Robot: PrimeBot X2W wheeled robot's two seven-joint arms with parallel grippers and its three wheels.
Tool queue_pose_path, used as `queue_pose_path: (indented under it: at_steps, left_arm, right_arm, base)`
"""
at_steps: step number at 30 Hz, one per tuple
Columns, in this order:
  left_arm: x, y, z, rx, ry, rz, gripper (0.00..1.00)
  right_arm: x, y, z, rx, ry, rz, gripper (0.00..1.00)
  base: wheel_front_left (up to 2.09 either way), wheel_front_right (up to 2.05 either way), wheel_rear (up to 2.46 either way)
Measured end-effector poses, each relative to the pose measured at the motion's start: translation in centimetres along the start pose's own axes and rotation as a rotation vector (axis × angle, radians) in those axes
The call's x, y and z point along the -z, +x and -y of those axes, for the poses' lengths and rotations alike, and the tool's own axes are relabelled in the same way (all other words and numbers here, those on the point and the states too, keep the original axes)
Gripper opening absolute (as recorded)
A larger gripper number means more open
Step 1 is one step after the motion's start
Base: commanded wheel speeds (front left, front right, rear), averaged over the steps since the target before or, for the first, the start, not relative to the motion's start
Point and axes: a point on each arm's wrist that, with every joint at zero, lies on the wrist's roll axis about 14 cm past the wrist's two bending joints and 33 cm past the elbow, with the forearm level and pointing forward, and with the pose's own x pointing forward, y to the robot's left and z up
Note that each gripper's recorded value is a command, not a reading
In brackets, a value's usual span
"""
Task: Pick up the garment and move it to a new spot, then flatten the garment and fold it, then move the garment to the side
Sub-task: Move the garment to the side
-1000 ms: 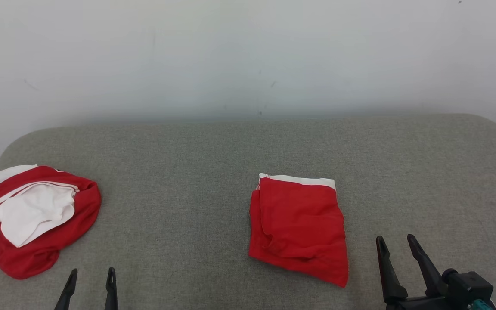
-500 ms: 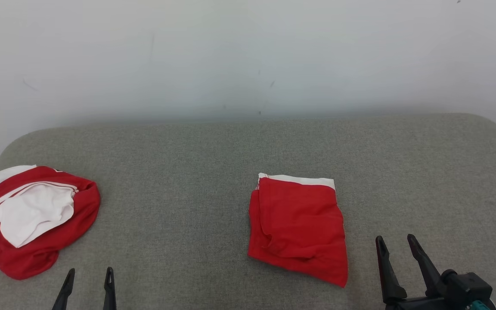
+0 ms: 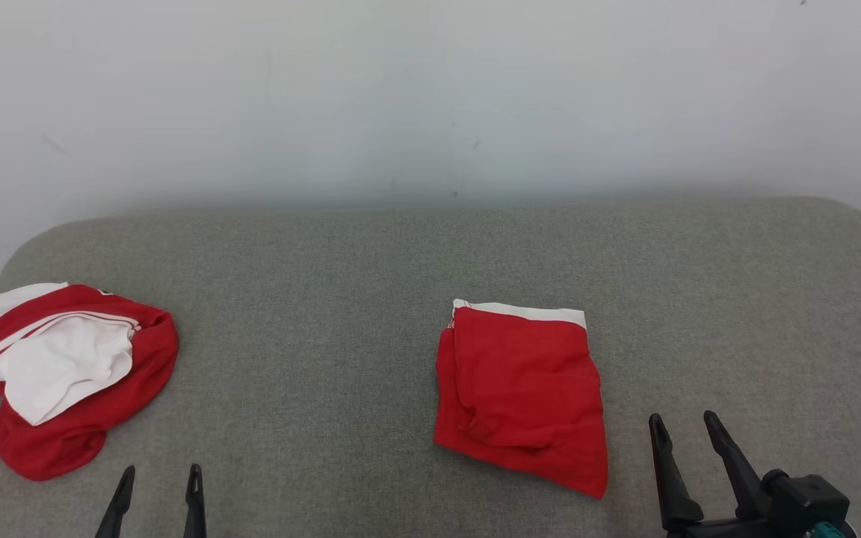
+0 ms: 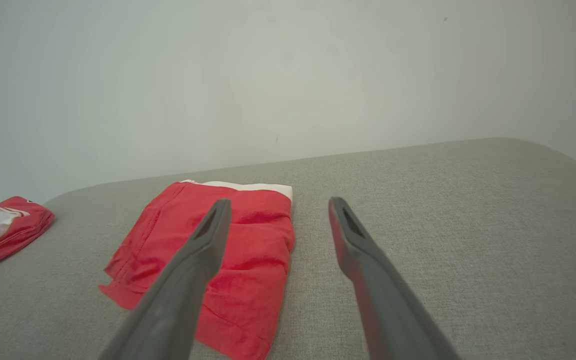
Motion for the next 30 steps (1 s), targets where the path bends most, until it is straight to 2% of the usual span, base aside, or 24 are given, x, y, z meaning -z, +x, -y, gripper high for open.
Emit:
queue_pose_path:
  at_steps: [5,17,21,30]
  left_arm:
    - [0.1,-0.2,0.0,-0.002,-0.003,-0.004,1.0]
    - [0.3,0.0,0.0,-0.01,-0.015,-0.009,1.0]
    - [0.6,0.3,0.0,-0.009,-0.019,-0.018,1.0]
    - [1.6,0.8,-0.6,-0.028,-0.023,-0.052,1.0]
  right_arm:
    - [-0.3,1.2,-0.1,-0.024,-0.024,-0.006,1.0]
    - [-1.5,7.1,-1.1,-0.096,-0.092,-0.037,1.0]
    - [0.0,9.1,-1.0,-0.102,-0.11,-0.109,1.0]
    - [6.3,10.7,0.1,-0.069,-0.097,-0.331,1.0]
  base:
    - [0.0,0.0,0.0]
    - [0.0,0.0,0.0]
    - [0.0,0.0,0.0]
    - [0.0,0.0,0.0]
